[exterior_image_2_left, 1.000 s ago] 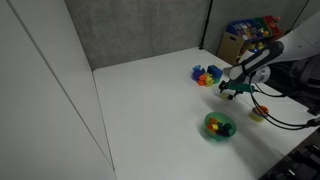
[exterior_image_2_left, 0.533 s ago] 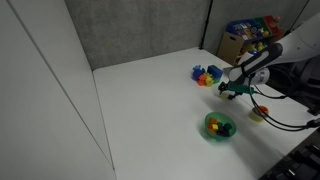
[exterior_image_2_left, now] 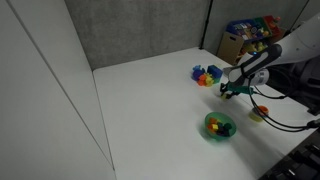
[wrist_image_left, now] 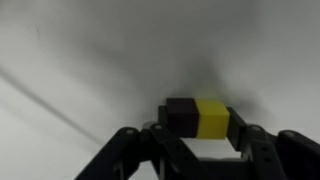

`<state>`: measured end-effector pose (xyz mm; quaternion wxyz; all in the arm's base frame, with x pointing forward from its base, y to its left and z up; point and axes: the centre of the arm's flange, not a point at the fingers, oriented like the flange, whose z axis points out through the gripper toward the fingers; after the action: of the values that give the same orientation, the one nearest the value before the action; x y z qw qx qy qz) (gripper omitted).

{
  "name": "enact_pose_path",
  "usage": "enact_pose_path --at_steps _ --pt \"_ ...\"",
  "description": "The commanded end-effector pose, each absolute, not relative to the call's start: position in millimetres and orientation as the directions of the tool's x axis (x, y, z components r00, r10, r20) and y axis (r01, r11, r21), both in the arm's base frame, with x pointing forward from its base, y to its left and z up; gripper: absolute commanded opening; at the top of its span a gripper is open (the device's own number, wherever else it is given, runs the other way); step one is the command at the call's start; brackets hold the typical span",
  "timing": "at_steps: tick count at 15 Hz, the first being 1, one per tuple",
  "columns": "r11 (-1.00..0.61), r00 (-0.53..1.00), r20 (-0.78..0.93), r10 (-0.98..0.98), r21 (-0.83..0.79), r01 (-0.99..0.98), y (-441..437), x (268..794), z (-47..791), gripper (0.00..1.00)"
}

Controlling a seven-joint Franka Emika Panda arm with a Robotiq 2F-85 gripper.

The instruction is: Shift the blue and yellow blocks to the bowl

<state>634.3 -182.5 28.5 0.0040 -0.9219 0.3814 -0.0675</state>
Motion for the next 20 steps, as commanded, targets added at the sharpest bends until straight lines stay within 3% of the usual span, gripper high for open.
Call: enact_pose_path --at_steps 1,8,20 --pt "-0.739 0.730 0.116 -0.674 -0.081 -0.669 -173 629 46 0.31" --pt "-0.822 0.810 0.140 -0.569 -0.100 -0.560 -113 604 92 0.31" --pt "-0.936 0.942 0.097 -0.322 -0.180 -0.301 -12 488 180 0.31"
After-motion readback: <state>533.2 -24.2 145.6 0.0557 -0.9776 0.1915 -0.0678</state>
